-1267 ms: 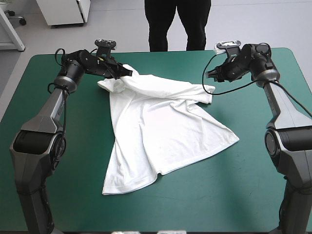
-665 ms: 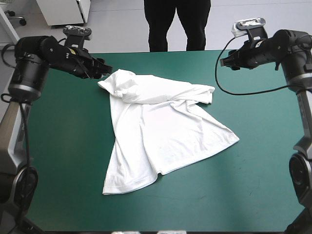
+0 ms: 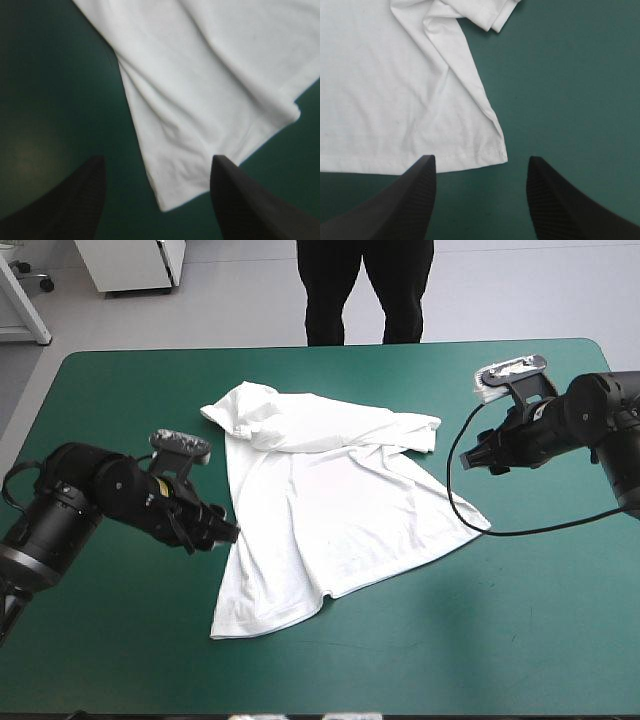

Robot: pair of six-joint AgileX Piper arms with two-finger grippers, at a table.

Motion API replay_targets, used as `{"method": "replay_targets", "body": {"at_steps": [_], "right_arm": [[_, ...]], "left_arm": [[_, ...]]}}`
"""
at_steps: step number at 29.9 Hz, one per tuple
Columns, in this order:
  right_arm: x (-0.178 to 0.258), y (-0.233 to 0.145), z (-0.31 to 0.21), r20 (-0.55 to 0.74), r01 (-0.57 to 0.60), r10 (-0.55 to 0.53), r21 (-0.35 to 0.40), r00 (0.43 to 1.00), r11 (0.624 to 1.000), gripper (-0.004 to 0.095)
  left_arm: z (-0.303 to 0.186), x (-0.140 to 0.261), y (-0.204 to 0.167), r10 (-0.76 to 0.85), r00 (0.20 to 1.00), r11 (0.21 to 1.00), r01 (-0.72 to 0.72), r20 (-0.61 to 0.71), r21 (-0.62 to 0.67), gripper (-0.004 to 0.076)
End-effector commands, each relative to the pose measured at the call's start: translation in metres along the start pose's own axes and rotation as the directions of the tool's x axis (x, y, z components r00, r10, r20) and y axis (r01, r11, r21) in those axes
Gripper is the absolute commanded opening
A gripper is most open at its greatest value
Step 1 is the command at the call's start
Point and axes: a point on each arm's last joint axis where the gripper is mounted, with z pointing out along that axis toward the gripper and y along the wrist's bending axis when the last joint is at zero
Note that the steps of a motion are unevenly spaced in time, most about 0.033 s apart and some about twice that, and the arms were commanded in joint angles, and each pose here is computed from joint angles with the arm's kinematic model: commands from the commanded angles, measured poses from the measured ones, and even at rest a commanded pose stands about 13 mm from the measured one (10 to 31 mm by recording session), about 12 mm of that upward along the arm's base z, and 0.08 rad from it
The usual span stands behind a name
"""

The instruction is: Fold the cloth

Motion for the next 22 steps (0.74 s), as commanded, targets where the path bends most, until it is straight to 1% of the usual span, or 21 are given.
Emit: {"method": "replay_targets", "body": {"at_steps": [1, 4, 6, 13, 19, 21, 22], "right_arm": [[0.008, 0.001, -0.014, 0.054, 0.022, -0.025, 0.038, 0.998, 0.999, 0.0513], [0.016, 0.001, -0.008, 0.034, 0.025, -0.026, 0.047, 0.999, 0.999, 0.0513], [0.019, 0.001, -0.005, 0.029, 0.026, -0.028, 0.046, 0.999, 0.999, 0.0513], [0.019, 0.001, -0.003, 0.039, 0.025, -0.027, 0.049, 0.999, 0.998, 0.0512], [0.019, 0.001, -0.002, 0.04, 0.029, -0.031, 0.048, 0.999, 0.998, 0.0513], [0.019, 0.001, -0.002, 0.032, 0.052, -0.054, 0.06, 0.998, 0.997, 0.0513], [0.02, 0.002, -0.002, 0.021, 0.074, -0.076, 0.08, 0.997, 0.994, 0.0513]], "left_arm": [[0.012, 0.026, -0.001, -0.022, 0.995, 0.999, 0.024, -0.096, 0.024, 0.0449], [0.034, 0.041, 0.001, -0.036, 0.984, 0.999, 0.041, -0.176, 0.025, 0.0449], [0.046, 0.048, 0.0, -0.048, 0.979, 0.997, 0.058, -0.198, 0.047, 0.0449], [0.08, 0.067, -0.005, -0.042, 0.978, 0.997, 0.055, -0.206, 0.058, 0.0449], [0.118, 0.078, -0.009, -0.029, 0.958, 0.998, 0.041, -0.286, 0.037, 0.0449], [0.129, 0.077, -0.009, -0.04, 0.951, 0.998, 0.053, -0.308, 0.034, 0.0449], [0.132, 0.076, -0.009, -0.042, 0.949, 0.998, 0.055, -0.313, 0.031, 0.0449]]}}
